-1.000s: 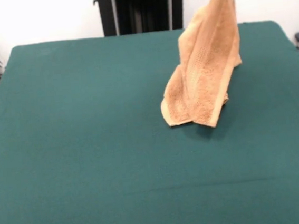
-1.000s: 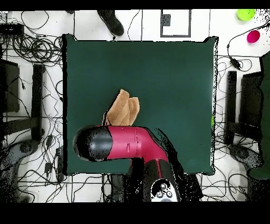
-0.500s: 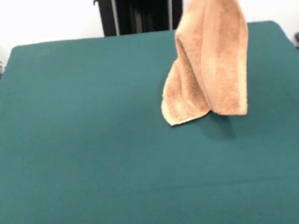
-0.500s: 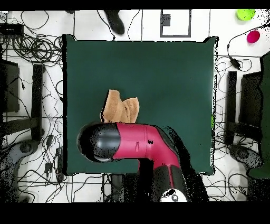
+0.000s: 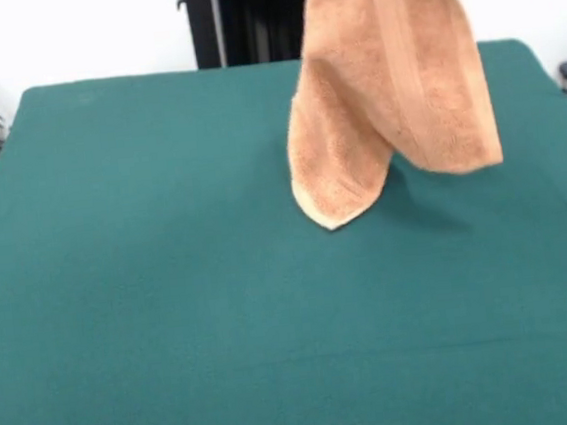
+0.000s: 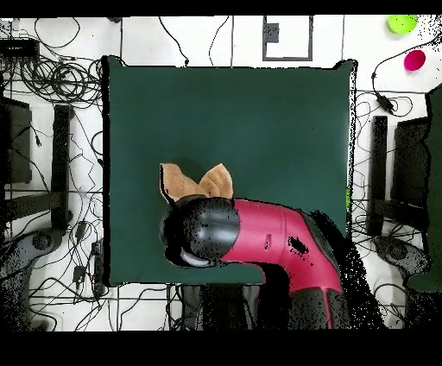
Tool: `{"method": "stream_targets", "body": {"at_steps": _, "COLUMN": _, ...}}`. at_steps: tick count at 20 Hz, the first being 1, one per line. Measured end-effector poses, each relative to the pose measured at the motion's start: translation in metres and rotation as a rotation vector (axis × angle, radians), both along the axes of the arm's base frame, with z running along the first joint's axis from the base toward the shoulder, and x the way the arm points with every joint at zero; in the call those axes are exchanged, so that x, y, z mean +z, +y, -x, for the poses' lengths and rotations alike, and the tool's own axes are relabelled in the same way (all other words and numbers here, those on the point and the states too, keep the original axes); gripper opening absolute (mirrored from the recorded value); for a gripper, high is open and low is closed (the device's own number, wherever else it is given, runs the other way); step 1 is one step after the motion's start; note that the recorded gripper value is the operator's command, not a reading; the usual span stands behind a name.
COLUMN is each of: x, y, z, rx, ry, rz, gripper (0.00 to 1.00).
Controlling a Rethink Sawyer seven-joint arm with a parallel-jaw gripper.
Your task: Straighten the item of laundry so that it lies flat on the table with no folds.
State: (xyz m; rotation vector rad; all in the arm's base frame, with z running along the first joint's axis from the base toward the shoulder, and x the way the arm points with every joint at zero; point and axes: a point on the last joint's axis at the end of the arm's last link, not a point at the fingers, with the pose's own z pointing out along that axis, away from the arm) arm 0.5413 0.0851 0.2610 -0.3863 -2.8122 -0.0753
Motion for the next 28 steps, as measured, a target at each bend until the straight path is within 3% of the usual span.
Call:
{"method": "stream_targets", "body": {"at_steps": 8, "x": 0.021, "y": -0.023, "z": -0.014, "rx": -0.034, "ry": 0.040, "rz": -0.004, "gripper": 0.00}}
{"method": "stream_targets", "body": {"at_steps": 28, "x": 0.067, "y": -0.037, "z": -0.070, "rx": -0.032, "ry": 0.134, "rz": -0.027, "gripper": 0.00}}
